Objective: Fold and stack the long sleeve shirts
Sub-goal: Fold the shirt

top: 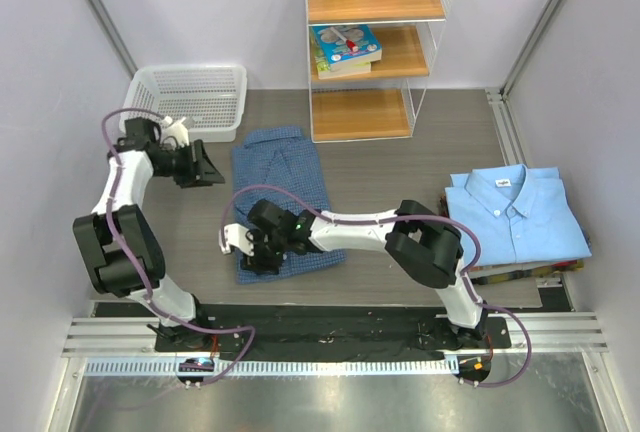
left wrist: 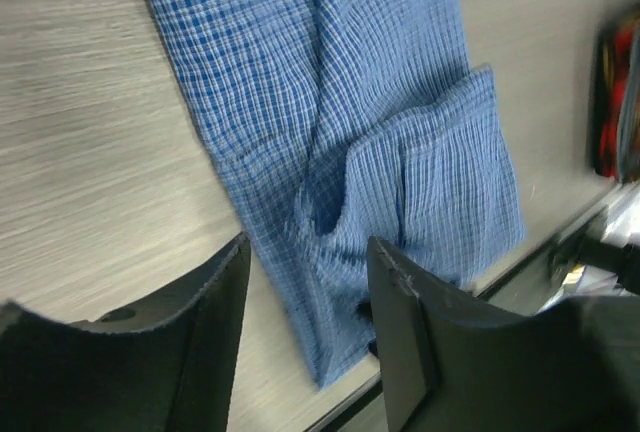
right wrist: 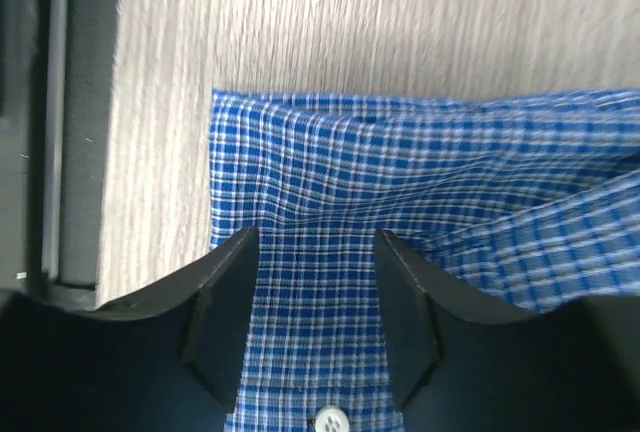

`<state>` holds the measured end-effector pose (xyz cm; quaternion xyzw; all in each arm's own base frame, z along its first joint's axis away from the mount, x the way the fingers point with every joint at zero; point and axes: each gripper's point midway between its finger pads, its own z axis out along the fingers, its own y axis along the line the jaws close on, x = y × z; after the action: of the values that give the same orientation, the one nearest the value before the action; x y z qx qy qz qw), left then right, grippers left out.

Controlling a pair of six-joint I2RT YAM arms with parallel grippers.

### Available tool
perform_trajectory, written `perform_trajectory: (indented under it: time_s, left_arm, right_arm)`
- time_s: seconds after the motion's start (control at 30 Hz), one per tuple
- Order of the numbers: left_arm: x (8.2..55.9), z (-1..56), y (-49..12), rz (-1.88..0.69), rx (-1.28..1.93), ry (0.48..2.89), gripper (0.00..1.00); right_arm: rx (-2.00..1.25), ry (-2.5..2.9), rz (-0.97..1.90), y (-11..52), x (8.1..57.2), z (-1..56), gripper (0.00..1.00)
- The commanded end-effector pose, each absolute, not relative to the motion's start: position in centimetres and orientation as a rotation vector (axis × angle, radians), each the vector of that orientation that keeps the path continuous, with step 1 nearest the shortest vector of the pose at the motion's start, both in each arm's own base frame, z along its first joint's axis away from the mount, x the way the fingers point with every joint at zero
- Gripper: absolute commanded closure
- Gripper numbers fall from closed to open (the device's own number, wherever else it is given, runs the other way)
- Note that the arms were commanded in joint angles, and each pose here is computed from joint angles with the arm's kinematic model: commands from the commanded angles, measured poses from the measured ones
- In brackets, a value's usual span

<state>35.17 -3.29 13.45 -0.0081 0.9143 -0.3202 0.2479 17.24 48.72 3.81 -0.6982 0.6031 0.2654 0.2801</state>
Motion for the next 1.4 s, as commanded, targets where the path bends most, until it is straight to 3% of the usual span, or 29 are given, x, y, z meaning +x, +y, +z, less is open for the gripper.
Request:
perform_trajectory:
  time_s: [0.0,0.2,0.5,0.77,1.07,1.37]
  left_arm:
    - [32.5,18.2,-2.7,-0.943,0.367,2.314,0.48]
    - [29.6,18.7,-4.9,-1.026,0.452,2.309,0.57]
    - [26.3,14.6,-8.9,-1.161,0.225,2.46,0.56]
    - [26.4,10.7,-9.5,-1.119,0.036,2.631,0.62]
    - [27.4,7.4,-9.8,-1.113,-0.146,2.676,0.48]
    - [29.4,9.8,-11.6,-1.281,-0.139,2.511,0.46]
  right_arm:
    - [-1.802,1.543,0.792,49.8,17.6,12.7,0.41]
    - [-1.729,1.611,0.867,46.6,18.6,17.2,0.45]
    - [-1.646,1.834,0.887,41.5,20.2,13.5,0.58]
    - [-1.552,1.943,0.95,40.2,21.7,12.7,0.66]
    - [-1.521,2.006,0.953,39.6,22.1,11.3,0.66]
    - [-1.48,2.077,0.948,38.5,23.2,9.3,0.66]
